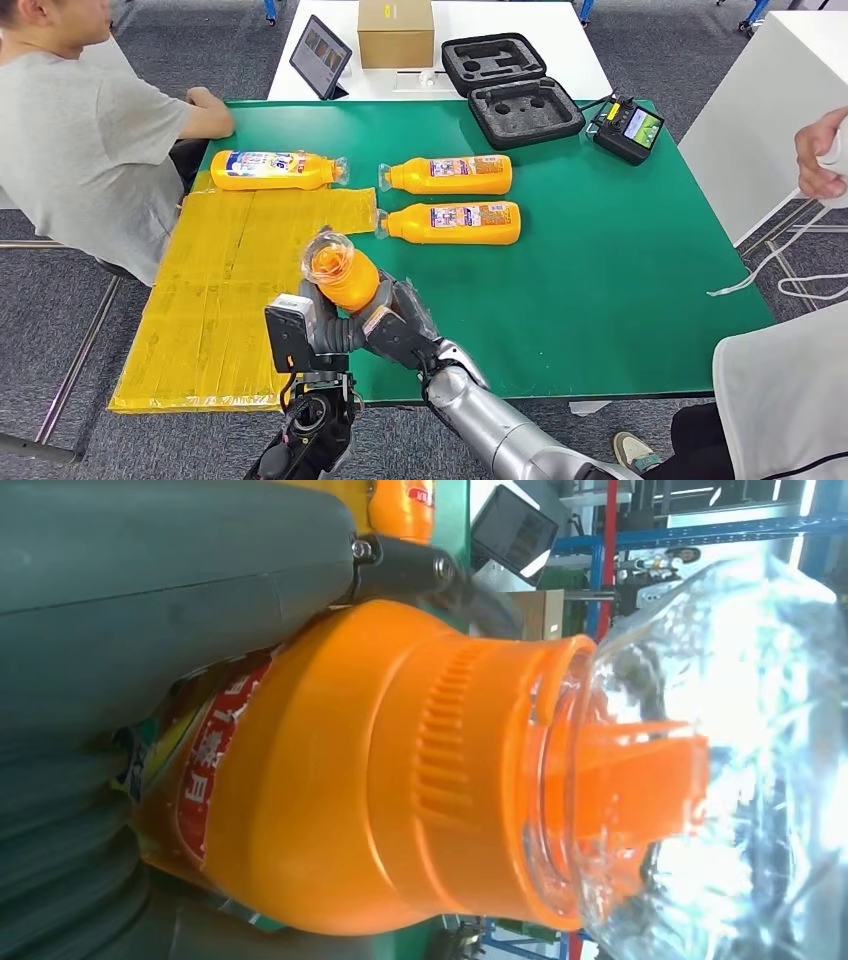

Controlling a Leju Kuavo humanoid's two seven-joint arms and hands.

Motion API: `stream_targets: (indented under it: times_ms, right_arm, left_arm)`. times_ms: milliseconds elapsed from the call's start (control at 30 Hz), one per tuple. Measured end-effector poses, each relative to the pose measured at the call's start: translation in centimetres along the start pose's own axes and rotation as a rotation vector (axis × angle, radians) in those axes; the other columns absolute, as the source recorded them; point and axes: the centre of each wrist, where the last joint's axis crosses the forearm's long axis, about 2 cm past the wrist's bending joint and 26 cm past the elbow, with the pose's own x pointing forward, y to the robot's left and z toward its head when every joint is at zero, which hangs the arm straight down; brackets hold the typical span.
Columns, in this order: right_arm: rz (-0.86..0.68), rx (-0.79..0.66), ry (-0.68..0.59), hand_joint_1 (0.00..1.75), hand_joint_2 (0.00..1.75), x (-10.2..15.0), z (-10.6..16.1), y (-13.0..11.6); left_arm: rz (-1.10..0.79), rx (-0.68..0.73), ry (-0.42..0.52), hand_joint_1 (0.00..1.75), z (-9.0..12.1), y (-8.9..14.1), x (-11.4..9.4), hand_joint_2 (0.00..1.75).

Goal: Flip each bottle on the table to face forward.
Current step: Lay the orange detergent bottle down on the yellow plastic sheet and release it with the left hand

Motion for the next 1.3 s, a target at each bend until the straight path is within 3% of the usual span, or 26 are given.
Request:
stream_targets:
  times_ms: [233, 433, 500, 600, 633, 1033, 1300]
  right_arm:
    - [-0.033, 0.002, 0.006, 1.74, 1.75, 0.0, -0.1, -0.1]
    - [-0.051, 0.004, 0.003, 1.5, 1.75, 0.1, -0.4, -0.3]
    - [-0.051, 0.005, 0.001, 1.19, 1.75, 0.1, -0.6, -0.4]
    - [-0.055, 0.008, -0.002, 0.18, 1.75, 0.2, -0.8, -0.4]
    - [-0.058, 0.011, -0.002, 0.02, 1.75, 0.3, -0.9, -0.4]
    - [-0.124, -0.053, 0.04, 0.0, 1.75, 0.0, -1.0, -0.9]
    - [-0.139, -0.106, 0.078, 0.0, 1.75, -0.9, -0.2, -1.8]
  left_arm:
    - [-0.024, -0.012, -0.017, 1.75, -0.1, 0.1, 0.0, 1.75]
    - [-0.035, -0.012, -0.024, 1.75, -0.2, 0.3, 0.0, 1.75]
    - [-0.04, -0.014, -0.028, 1.75, -0.2, 0.4, 0.0, 1.75]
    - [-0.048, -0.018, -0.039, 1.75, -0.3, 0.4, 0.1, 1.75]
    - [-0.052, -0.02, -0.043, 1.75, -0.3, 0.4, 0.1, 1.75]
    - [-0.121, -0.007, -0.075, 1.75, -0.8, 1.2, 0.0, 1.75]
    - [-0.323, -0.039, -0.179, 1.75, -1.5, 3.8, -0.4, 1.75]
